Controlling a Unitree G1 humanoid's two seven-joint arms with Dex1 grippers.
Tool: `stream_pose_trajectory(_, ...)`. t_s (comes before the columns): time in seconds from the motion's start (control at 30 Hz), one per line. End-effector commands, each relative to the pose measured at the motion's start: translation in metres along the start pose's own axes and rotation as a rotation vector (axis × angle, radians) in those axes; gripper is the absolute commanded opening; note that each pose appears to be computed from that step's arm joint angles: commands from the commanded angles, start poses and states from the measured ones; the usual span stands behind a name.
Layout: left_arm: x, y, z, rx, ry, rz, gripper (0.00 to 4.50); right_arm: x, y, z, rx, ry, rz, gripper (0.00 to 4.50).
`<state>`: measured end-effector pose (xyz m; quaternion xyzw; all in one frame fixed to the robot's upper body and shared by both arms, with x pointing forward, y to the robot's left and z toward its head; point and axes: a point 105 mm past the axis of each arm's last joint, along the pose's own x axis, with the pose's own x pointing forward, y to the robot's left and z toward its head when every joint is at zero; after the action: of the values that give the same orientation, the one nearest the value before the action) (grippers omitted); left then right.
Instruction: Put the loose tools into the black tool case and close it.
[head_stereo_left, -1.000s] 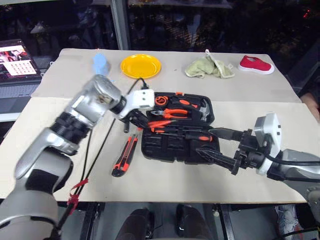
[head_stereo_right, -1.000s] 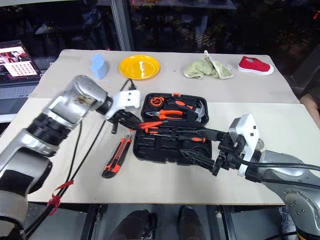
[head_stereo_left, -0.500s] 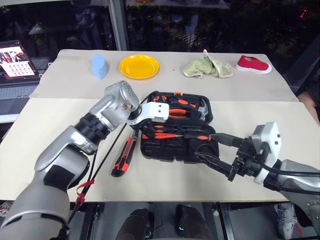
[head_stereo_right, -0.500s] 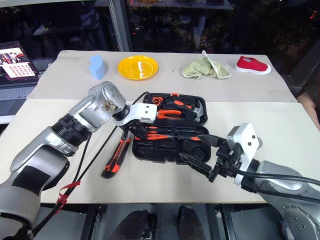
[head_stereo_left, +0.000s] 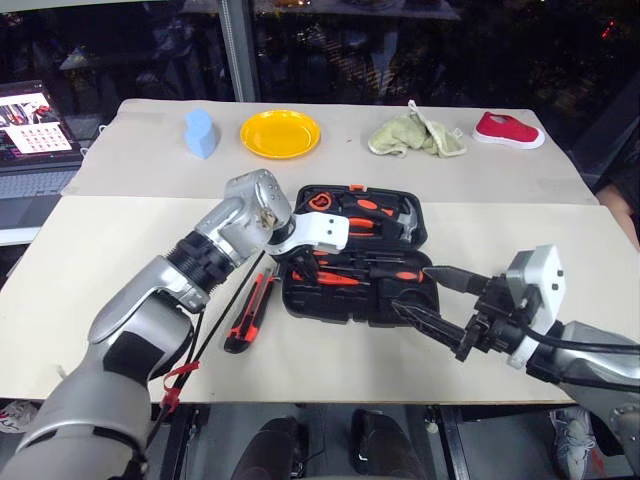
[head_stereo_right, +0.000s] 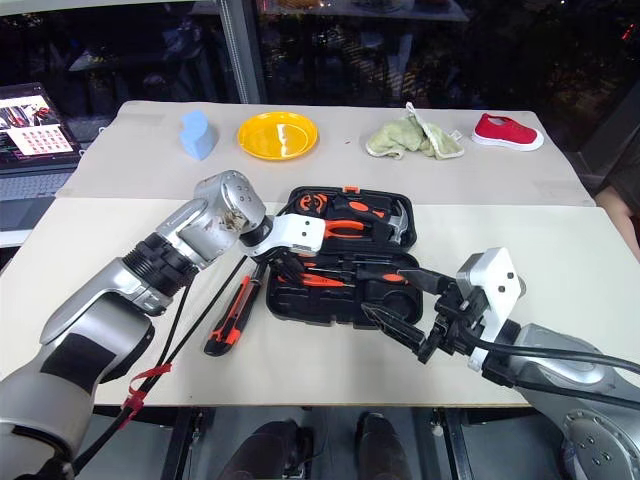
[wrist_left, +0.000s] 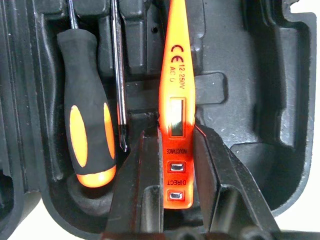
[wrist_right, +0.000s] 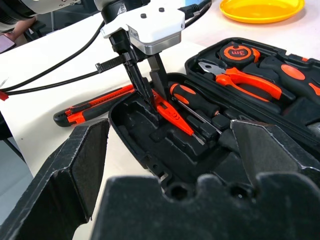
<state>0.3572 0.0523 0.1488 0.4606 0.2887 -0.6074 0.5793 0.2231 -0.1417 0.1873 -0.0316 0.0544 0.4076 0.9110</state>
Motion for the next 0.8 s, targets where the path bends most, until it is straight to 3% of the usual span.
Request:
stream_pose_trajectory(0.03, 0.004, 0.001, -0.002, -0.014, 0.009, -0.006, 0.41, -0.002, 0.003, 0.014, -0.056, -0.058, -0.009, 4.50)
stream_pose_trajectory(0.5, 0.003, -0.001, 0.004, -0.125, -0.008, -0.045, 0.41, -0.001, 0.003, 0.014, -0.051, -0.078, -0.021, 4.50)
stream_pose_trajectory(0.57, 0.002, -0.002, 0.006, -0.117, -0.021, -0.052, 1.42, -0.001, 0.002, 0.014, -0.047, -0.080, -0.024, 4.50)
stream_pose_trajectory(0.67, -0.002, -0.003, 0.007, -0.107, -0.029, -0.055, 2.34, 0.000, 0.001, 0.013, -0.044, -0.081, -0.026, 4.50)
stream_pose_trajectory(0.8, -0.019, -0.006, 0.008, -0.096, -0.053, -0.063, 3.95, 0.000, 0.000, 0.012, -0.037, -0.083, -0.028, 4.50)
